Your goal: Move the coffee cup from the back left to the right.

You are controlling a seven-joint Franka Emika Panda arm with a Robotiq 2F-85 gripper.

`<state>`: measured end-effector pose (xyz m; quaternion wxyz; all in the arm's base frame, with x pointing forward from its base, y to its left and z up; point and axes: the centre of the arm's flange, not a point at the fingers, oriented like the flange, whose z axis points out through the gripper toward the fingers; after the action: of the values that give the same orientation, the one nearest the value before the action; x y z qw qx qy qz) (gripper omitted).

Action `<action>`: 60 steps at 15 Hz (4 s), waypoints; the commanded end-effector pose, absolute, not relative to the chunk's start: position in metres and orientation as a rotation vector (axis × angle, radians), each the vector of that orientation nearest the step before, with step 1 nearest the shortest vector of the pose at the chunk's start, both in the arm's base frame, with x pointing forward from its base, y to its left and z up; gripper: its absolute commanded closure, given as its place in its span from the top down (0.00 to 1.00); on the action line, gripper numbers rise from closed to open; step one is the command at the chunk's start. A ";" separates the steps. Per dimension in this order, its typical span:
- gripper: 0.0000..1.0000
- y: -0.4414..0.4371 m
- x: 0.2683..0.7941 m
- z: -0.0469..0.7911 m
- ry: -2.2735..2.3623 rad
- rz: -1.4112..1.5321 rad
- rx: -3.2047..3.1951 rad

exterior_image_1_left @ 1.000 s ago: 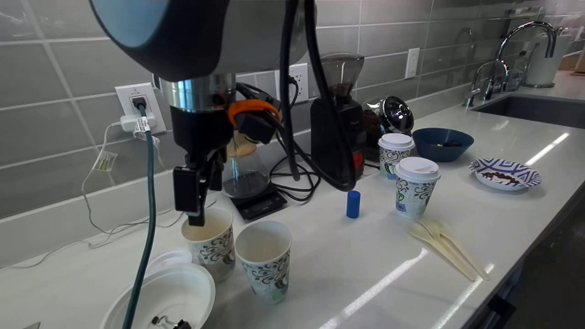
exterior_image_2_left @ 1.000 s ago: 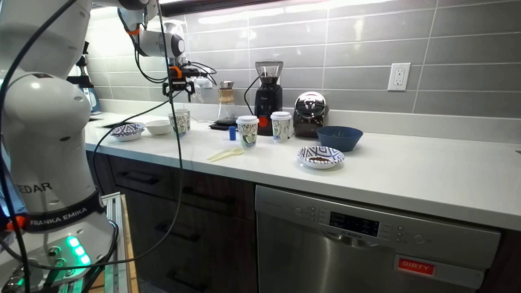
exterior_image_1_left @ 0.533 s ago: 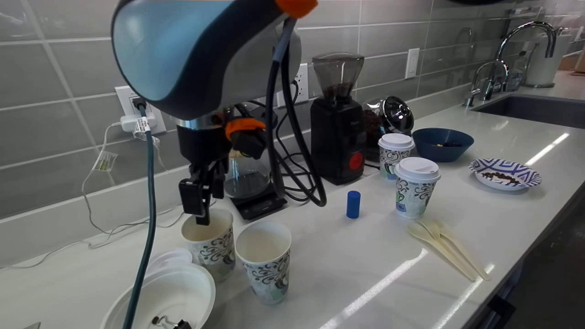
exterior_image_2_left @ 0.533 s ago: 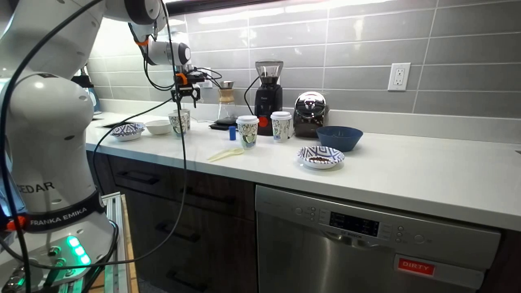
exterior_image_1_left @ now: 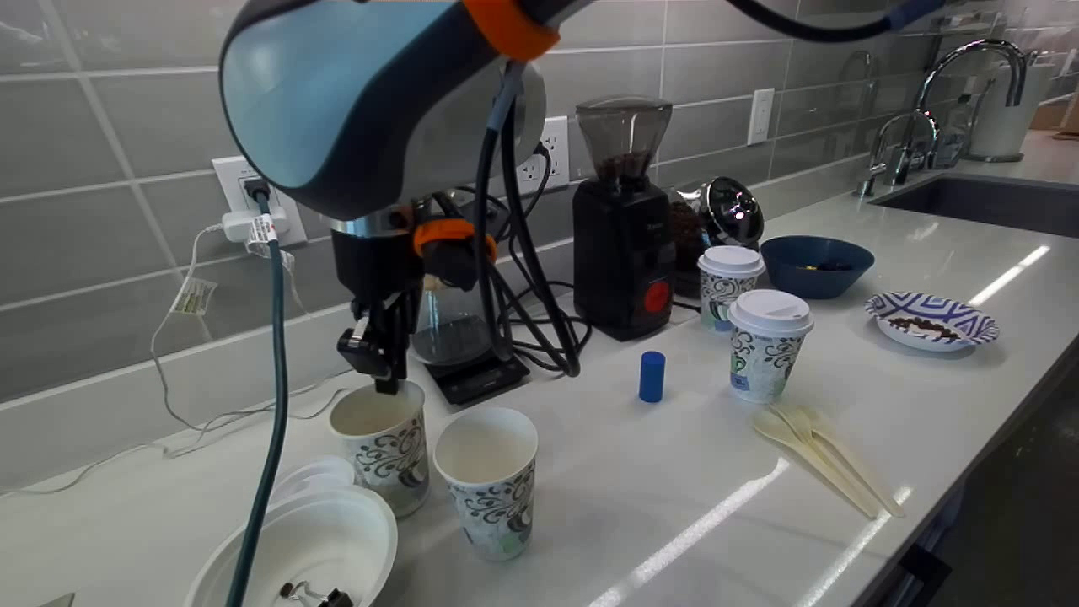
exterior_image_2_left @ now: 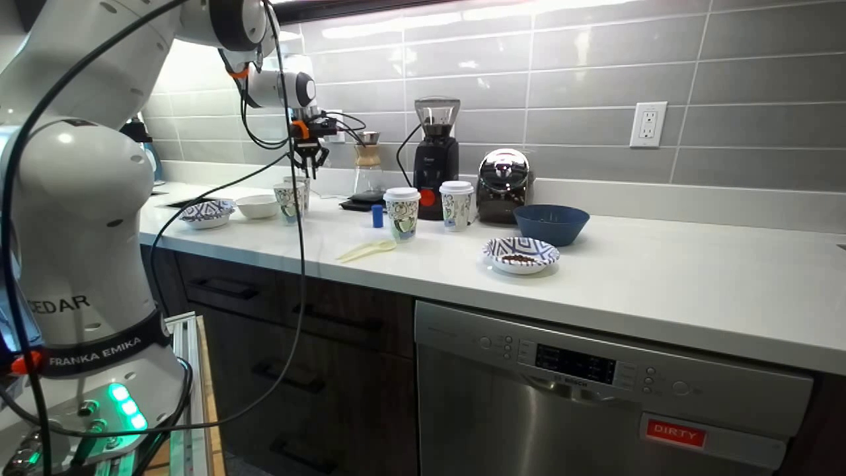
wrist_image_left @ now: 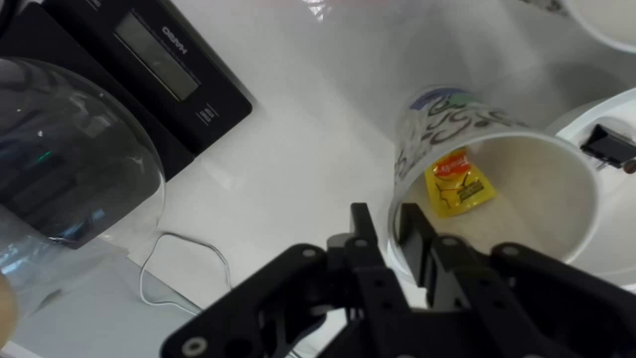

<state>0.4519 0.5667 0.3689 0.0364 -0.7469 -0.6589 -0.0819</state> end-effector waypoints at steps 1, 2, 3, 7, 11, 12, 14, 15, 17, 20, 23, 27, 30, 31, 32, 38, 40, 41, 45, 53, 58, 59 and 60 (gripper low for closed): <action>0.00 0.550 0.455 0.392 -1.978 -0.231 -2.338; 0.00 0.544 0.455 0.398 -1.961 -0.229 -2.341; 0.00 0.536 0.455 0.406 -1.941 -0.234 -2.348; 0.00 0.523 0.459 0.422 -1.896 -0.213 -2.366; 0.27 0.530 0.452 0.417 -1.885 -0.165 -2.349; 0.33 0.532 0.449 0.413 -1.883 -0.152 -2.343; 0.46 0.535 0.443 0.402 -1.866 -0.142 -2.355; 0.54 0.537 0.440 0.396 -1.866 -0.144 -2.362; 0.68 0.541 0.436 0.386 -1.833 -0.155 -2.377; 0.81 0.553 0.432 0.371 -1.778 -0.193 -2.401; 0.48 0.563 0.431 0.359 -1.738 -0.229 -2.435; 0.18 0.567 0.431 0.347 -1.686 -0.222 -2.467; 0.01 0.566 0.430 0.348 -1.670 -0.207 -2.485; 0.00 0.563 0.429 0.352 -1.663 -0.206 -2.486; 0.00 0.561 0.429 0.356 -1.660 -0.205 -2.488; 0.01 0.516 0.439 0.407 -1.567 -0.237 -2.574; 0.01 0.485 0.444 0.428 -1.451 -0.279 -2.675; 0.01 0.468 0.449 0.436 -1.363 -0.300 -2.731; 0.01 0.415 0.464 0.457 -1.059 -0.358 -2.884; 0.03 0.374 0.481 0.458 -0.819 -0.321 -2.976; 0.01 0.371 0.486 0.457 -0.722 -0.320 -3.001; 0.01 0.368 0.494 0.458 -0.647 -0.318 -3.004; 0.01 0.362 0.502 0.459 -0.565 -0.311 -3.007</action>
<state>0.4813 0.3707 0.4572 0.0202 -0.9650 -0.2406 -0.1025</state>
